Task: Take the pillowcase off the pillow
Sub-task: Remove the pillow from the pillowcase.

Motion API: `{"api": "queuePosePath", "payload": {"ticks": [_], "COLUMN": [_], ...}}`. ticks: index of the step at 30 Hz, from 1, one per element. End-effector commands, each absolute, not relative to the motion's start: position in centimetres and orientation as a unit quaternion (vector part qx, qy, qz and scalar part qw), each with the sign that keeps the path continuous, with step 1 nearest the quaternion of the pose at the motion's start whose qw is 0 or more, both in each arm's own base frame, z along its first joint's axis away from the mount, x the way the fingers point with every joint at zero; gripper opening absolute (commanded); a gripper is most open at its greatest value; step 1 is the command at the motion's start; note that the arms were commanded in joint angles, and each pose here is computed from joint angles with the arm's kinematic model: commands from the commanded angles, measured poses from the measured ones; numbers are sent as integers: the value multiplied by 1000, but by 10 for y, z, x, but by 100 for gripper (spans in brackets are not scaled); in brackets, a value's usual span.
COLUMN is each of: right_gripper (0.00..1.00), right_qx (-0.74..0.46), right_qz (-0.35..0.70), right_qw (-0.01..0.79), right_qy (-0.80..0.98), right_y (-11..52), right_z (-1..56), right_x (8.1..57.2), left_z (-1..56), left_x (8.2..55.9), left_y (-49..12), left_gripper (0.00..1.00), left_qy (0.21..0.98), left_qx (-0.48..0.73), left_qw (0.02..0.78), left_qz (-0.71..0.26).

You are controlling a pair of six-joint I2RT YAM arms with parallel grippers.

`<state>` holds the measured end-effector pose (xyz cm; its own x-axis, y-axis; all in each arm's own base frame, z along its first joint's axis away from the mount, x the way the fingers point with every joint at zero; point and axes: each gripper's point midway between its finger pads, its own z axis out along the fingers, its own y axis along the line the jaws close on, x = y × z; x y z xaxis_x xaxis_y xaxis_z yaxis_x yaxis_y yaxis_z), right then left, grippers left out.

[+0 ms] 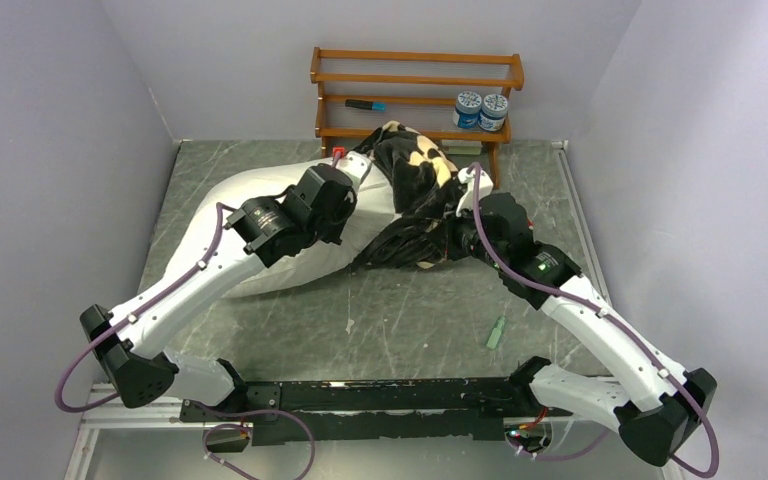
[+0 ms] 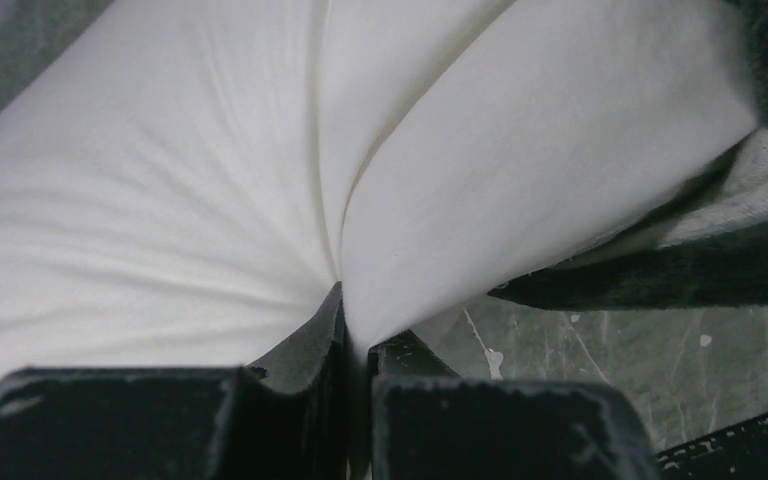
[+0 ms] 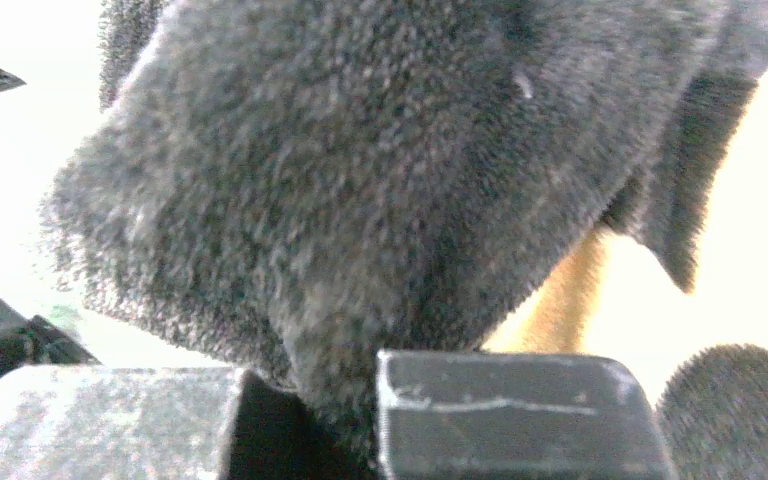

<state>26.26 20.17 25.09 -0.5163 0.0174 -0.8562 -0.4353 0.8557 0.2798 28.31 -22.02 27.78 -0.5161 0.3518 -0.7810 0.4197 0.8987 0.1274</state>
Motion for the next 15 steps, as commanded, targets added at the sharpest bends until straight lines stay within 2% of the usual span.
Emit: {"api": "queuePosePath", "payload": {"ticks": [1,15], "right_gripper": [0,0], "right_qx": [-107,-81], "right_qz": [89,-97], "right_qw": [533,566], "right_qy": [834,815], "right_y": [140,59], "right_z": [283,329], "right_x": [280,283], "left_z": [336,354], "left_x": [292,292], "left_y": [-171,-95], "left_gripper": [5,5], "left_qy": [837,826], "left_qx": [145,93], "left_qw": [527,531], "left_qz": [26,162]}}
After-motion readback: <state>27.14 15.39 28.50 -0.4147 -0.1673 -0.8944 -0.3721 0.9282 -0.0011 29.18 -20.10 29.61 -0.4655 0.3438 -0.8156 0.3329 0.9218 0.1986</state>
